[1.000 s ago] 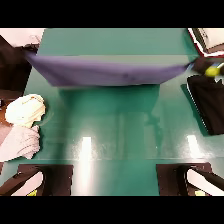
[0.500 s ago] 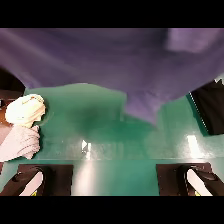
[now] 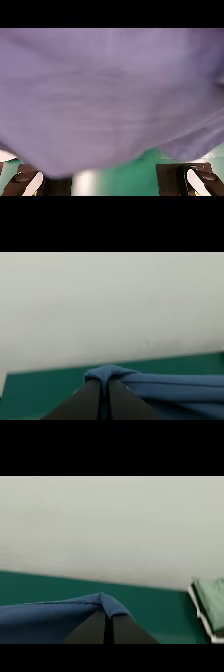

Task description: Fold the shirts.

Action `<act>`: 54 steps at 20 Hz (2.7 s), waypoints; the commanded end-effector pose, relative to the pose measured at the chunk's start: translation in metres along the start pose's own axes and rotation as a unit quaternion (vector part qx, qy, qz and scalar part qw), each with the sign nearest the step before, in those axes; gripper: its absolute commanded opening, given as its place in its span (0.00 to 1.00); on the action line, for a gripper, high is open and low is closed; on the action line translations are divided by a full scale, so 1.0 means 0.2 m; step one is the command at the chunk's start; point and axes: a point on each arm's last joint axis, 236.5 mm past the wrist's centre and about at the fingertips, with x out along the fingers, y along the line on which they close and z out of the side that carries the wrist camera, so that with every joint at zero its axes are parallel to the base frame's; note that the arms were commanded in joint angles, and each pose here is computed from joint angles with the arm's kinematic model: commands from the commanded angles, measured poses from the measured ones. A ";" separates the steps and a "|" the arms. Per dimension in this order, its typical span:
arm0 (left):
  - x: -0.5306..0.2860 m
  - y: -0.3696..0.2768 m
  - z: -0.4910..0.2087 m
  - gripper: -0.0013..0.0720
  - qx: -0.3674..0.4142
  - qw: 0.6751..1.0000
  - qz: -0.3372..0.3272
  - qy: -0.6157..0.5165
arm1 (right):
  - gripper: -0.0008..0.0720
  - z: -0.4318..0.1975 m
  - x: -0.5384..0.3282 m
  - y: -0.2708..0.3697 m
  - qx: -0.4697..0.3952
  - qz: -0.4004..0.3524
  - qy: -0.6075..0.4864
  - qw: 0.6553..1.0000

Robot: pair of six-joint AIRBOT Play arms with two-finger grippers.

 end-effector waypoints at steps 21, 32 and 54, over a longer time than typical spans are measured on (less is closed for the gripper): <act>1.29 0.57 -2.16 0.05 -0.171 0.930 0.018 0.326 | 0.03 -1.66 1.74 -0.37 0.145 -0.001 0.337 0.930; 0.88 0.35 -2.60 0.05 -0.141 0.847 -0.069 0.508 | 0.03 -2.17 1.30 -0.46 0.047 -0.048 0.514 0.855; 0.60 0.19 -2.76 0.10 -0.190 0.771 -0.105 0.599 | 0.39 -2.33 0.97 -0.27 0.116 -0.003 0.621 0.775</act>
